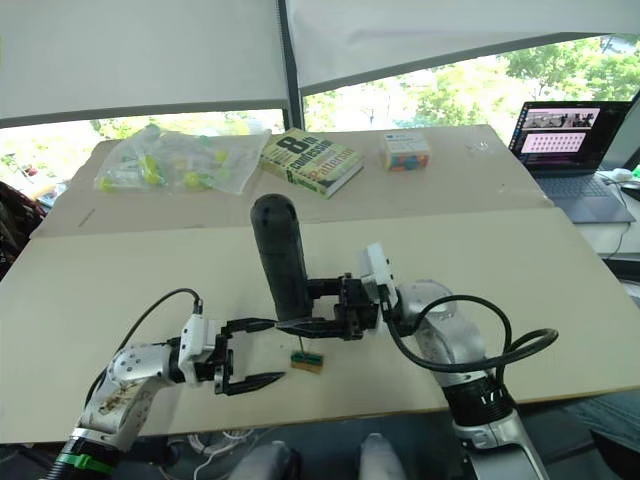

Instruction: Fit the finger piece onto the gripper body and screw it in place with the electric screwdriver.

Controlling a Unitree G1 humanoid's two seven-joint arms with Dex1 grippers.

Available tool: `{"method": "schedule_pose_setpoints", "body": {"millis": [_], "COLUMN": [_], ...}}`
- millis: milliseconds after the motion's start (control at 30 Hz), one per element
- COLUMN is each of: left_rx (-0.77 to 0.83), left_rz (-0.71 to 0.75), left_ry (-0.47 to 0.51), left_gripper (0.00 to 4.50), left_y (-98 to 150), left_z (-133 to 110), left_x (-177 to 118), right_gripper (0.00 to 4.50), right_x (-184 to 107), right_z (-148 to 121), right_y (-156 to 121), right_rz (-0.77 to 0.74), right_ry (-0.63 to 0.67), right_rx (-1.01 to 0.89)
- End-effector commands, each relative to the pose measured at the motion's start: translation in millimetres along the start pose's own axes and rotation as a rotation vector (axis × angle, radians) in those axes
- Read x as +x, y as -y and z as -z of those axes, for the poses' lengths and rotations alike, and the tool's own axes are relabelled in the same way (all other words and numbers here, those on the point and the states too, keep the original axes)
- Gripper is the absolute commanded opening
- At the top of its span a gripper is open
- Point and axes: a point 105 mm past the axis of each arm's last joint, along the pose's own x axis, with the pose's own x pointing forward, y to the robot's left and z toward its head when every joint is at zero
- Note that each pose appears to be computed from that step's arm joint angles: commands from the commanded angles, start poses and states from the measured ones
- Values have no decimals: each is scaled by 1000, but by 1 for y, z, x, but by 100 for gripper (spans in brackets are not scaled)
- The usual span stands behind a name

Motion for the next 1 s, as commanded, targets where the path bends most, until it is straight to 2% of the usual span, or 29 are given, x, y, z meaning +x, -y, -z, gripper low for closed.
{"method": "schedule_pose_setpoints", "body": {"millis": [33, 133, 267, 433, 567, 700, 833, 1000], "left_rx": [16, 22, 34, 7, -4, -39, -64, -105], "left_rz": [1, 4, -35, -43, -175, -311, -373, -368], "left_ry": [25, 29, 72, 75, 46, -7, -52, -127], "left_gripper": [449, 449, 449, 449, 449, 449, 449, 449], "left_y": [-1, 0, -2, 3, -9, -16, -13, -13], "left_z": [-11, -16, -38, -52, -59, -54, -47, -26], "left_x": [-5, -8, -19, -31, -59, -95, -115, -105], "right_gripper": [192, 192, 192, 192, 192, 192, 192, 192], "right_x": [3, 3, -1, -7, -19, -27, -32, -31], "right_z": [-26, -34, -52, -67, -79, -87, -91, -95], "right_y": [-3, -4, -4, -5, -4, -3, -2, -2], "right_rz": [-40, -53, -51, -38, -2, 32, 54, 54], "right_ry": [54, 65, 95, 109, 98, 93, 92, 99], "right_rx": [-74, -79, -114, -126, -141, -158, -164, -175]}}
